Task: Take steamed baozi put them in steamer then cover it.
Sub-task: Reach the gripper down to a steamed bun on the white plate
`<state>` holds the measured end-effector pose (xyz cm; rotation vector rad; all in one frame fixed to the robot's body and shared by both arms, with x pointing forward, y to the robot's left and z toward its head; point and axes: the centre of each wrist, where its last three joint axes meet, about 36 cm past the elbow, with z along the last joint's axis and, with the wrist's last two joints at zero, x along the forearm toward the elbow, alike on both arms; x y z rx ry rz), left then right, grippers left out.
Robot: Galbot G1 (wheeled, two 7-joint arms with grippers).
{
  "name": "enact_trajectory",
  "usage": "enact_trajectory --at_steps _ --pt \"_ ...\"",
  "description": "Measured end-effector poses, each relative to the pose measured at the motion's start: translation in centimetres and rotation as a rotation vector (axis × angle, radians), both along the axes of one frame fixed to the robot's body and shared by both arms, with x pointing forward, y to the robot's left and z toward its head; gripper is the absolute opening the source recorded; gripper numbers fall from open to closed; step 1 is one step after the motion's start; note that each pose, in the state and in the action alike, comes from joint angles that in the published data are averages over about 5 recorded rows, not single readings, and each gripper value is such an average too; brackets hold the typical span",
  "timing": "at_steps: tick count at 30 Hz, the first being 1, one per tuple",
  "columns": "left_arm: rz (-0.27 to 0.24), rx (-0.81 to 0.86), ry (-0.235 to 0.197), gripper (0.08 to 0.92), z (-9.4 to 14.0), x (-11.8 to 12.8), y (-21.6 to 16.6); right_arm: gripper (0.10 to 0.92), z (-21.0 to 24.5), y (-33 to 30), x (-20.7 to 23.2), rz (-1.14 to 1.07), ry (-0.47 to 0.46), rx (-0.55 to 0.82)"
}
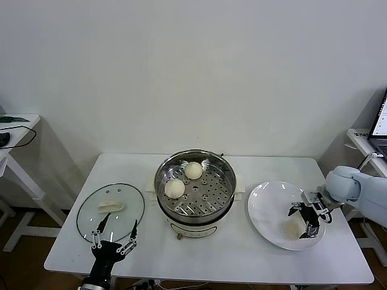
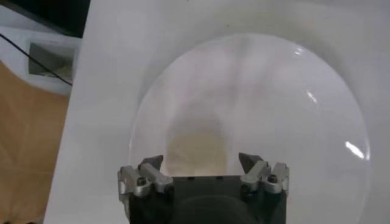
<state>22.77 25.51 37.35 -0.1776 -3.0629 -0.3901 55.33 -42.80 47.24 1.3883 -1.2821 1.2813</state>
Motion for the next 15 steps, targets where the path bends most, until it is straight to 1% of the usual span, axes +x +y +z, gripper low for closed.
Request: enact_trajectory --at_steps 4,9,11,15 --pt "0.002 -0.001 -0.001 0.823 -0.02 0.01 -0.03 0.762 -0.53 0.03 -0.24 -0.001 -0.004 -0.006" --pt "0.004 -0.001 -0.005 0.823 0.13 0.06 -0.04 0.632 -0.67 -0.11 -0.43 -0.005 -0.014 -0.007" --pt "0.004 0.000 -0.006 0.823 0.16 0.08 -0.03 0.601 -0.57 -0.08 -0.44 -0.004 -0.018 -0.006" --pt "0.004 0.000 -0.007 0.823 0.20 0.07 -0.05 0.582 0.30 0.36 -0.03 0.009 -0.032 0.002"
